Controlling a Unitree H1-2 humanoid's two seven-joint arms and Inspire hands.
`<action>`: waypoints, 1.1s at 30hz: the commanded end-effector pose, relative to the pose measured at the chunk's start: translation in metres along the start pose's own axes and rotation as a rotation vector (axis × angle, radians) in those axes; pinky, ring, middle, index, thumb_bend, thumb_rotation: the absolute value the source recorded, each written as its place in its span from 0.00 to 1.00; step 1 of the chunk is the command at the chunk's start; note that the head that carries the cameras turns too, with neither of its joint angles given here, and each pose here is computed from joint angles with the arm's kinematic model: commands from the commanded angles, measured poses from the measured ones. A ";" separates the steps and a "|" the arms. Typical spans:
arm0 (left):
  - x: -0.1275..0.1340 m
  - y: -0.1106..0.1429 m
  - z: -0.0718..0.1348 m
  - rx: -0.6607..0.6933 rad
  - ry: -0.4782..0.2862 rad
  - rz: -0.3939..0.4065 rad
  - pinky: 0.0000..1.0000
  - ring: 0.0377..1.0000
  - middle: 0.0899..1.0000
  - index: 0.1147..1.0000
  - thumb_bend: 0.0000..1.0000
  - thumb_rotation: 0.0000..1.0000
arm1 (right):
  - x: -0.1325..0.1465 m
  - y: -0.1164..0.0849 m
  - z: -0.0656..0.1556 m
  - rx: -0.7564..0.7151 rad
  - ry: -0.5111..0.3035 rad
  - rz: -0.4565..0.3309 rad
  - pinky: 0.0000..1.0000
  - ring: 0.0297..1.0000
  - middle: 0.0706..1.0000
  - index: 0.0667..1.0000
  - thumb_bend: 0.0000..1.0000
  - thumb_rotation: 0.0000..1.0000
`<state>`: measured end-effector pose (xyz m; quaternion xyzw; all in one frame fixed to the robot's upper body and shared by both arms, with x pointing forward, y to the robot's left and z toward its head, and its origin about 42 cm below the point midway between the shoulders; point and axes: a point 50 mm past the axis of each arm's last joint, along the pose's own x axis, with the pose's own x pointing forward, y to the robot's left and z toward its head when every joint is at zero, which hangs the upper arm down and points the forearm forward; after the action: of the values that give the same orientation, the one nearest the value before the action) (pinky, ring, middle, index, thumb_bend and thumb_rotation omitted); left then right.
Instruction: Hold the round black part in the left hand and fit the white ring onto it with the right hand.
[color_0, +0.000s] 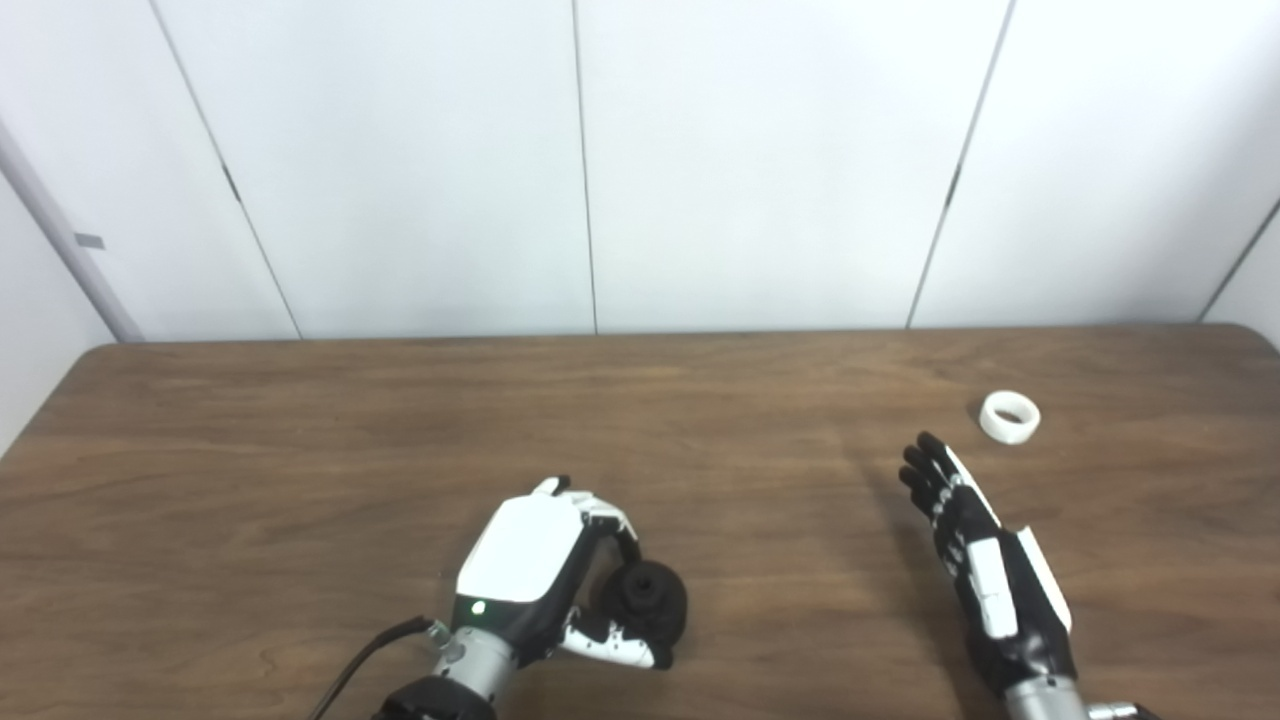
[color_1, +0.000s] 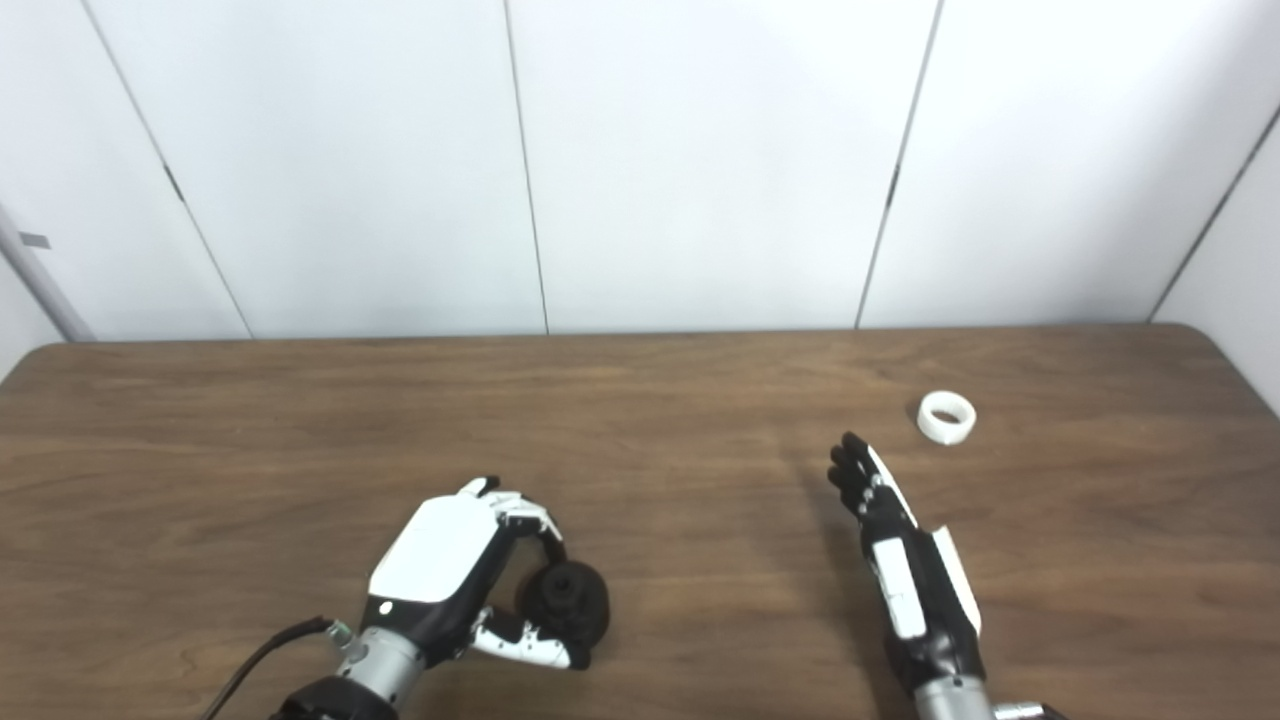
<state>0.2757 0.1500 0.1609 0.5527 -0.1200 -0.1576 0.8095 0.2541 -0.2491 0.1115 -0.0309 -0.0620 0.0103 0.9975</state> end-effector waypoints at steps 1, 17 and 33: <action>0.004 0.003 0.009 0.014 -0.033 0.021 0.95 0.83 0.72 0.42 0.52 0.06 | -0.021 0.017 -0.022 0.055 0.107 -0.020 0.96 0.92 0.92 0.94 0.64 0.99; -0.001 -0.019 0.008 -0.042 -0.042 -0.001 0.97 0.85 0.73 0.42 0.52 0.06 | -0.014 0.017 -0.011 0.034 0.097 -0.030 0.96 0.93 0.92 0.92 0.66 0.98; -0.003 -0.018 0.001 -0.003 -0.043 -0.036 0.95 0.83 0.72 0.42 0.52 0.06 | 0.015 -0.012 0.036 -0.214 0.035 -0.074 0.89 0.92 0.91 0.89 0.56 0.82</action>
<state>0.2689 0.1368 0.1479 0.5318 -0.1334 -0.1772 0.8173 0.2563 -0.2513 0.1295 -0.0987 -0.0208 -0.0183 0.9947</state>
